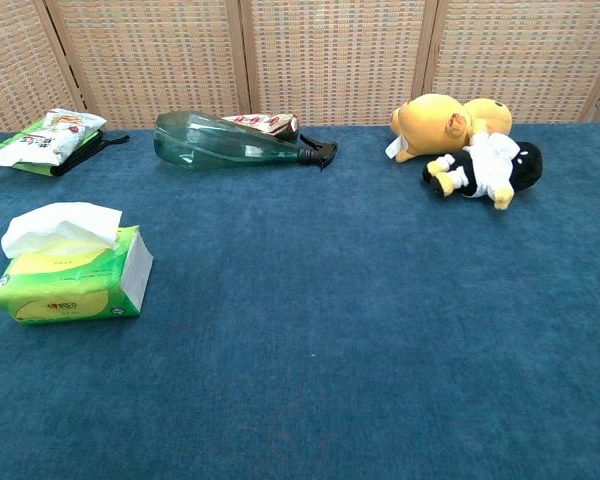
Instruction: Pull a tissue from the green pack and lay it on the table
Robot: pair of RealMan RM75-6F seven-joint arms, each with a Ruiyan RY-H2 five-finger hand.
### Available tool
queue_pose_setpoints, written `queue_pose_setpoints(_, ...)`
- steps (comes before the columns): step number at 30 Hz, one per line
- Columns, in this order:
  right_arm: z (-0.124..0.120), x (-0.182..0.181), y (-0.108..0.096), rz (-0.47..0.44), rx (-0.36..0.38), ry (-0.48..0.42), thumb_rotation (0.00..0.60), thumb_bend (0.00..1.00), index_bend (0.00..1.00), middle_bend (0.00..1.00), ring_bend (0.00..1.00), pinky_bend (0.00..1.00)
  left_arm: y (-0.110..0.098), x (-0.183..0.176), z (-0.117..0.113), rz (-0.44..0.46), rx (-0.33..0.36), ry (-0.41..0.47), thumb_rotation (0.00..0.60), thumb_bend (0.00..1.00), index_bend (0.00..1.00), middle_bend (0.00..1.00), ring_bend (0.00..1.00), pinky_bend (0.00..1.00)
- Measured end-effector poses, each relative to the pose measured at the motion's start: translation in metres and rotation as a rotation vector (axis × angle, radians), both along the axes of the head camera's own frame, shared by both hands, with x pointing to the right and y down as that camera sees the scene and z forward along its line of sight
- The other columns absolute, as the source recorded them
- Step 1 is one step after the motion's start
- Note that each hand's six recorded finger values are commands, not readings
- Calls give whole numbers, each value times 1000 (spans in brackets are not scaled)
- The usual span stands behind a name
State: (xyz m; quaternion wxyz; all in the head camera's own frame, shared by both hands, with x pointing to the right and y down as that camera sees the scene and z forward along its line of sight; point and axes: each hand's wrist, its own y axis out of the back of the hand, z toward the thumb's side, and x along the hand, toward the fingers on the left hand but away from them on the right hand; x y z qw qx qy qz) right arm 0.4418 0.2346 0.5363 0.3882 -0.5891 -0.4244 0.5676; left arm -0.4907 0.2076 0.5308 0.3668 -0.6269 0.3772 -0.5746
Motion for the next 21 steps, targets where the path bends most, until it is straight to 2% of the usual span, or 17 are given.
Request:
queue_pose_setpoints(8,-2,1,1,5,3,-6,600,0,0,0,0,0,2,1,2,13,-9,2,600,0,0,0,0,0)
queue_pose_setpoints(14,-1,4,0,13,-5,-9,600,0,0,0,0,0,-8,15,11,56,-27,49,600,0,0,0,0,0)
queue_pose_setpoints(17,1,5,-1,19,-13,-7,600,0,0,0,0,0,-20,28,22,89,-59,86,600,0,0,0,0,0)
queue_pose_setpoints(21,3,6,-3,24,-18,-5,600,0,0,0,0,0,-40,50,45,140,-142,125,600,0,0,0,0,29)
